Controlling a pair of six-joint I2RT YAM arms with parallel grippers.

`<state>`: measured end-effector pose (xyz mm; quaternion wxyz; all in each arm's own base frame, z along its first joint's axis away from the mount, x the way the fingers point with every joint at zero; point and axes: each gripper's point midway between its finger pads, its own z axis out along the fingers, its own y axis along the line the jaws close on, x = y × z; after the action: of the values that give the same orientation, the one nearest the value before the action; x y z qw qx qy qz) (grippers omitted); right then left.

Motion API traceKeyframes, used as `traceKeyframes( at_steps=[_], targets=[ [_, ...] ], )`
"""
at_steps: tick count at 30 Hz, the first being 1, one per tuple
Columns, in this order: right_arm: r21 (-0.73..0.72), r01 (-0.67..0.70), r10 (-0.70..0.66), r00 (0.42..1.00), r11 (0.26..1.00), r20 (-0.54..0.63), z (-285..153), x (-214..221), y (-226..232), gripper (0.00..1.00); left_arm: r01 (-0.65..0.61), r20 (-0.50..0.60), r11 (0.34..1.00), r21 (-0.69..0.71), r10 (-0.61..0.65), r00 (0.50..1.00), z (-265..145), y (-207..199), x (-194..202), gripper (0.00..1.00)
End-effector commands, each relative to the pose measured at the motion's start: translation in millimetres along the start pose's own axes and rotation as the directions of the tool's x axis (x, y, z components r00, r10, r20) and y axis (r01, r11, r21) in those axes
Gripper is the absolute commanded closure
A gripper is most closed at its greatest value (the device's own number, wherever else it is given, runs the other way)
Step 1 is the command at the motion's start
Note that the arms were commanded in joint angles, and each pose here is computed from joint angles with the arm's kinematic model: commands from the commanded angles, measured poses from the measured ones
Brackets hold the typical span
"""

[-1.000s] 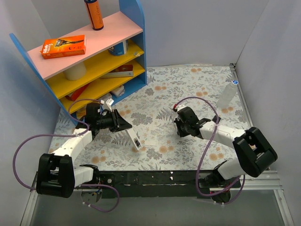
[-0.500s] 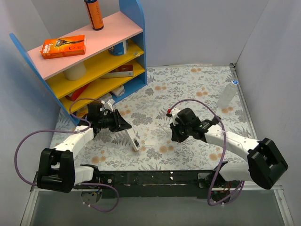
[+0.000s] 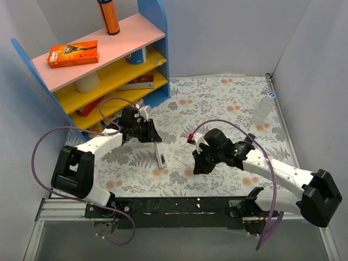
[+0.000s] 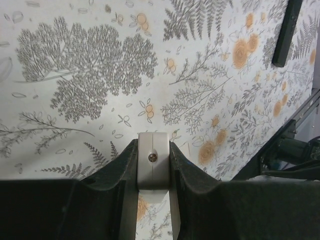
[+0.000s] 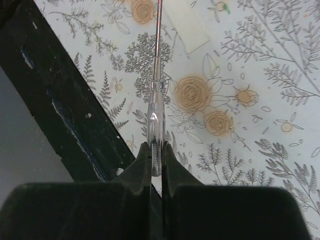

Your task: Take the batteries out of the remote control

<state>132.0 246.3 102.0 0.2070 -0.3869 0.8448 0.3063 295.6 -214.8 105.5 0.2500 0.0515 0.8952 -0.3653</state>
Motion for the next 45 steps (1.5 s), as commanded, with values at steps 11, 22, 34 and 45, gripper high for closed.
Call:
traceKeyframes(
  at_steps=[11, 22, 34, 45],
  targets=[
    [0.015, 0.092, -0.089, 0.987, 0.996, -0.133, 19, -10, 30, 0.99, -0.027, -0.127, 0.996, -0.089, 0.016, 0.992, 10, 23, 27, 1.00],
    [0.127, 0.192, -0.160, 0.960, 0.973, -0.228, 29, -9, 14, 0.99, 0.007, -0.177, 0.998, -0.068, -0.019, 0.984, 15, 23, 37, 1.00],
    [0.295, 0.164, -0.103, 0.972, 0.941, -0.211, 18, -8, -11, 0.99, 0.021, -0.193, 0.992, -0.122, -0.044, 0.980, 24, 36, 37, 0.59],
    [0.496, -0.060, 0.151, 0.978, 0.866, -0.145, 28, 11, -69, 0.99, 0.004, -0.119, 0.988, -0.155, -0.022, 0.993, 17, 34, 19, 0.23]
  ],
)
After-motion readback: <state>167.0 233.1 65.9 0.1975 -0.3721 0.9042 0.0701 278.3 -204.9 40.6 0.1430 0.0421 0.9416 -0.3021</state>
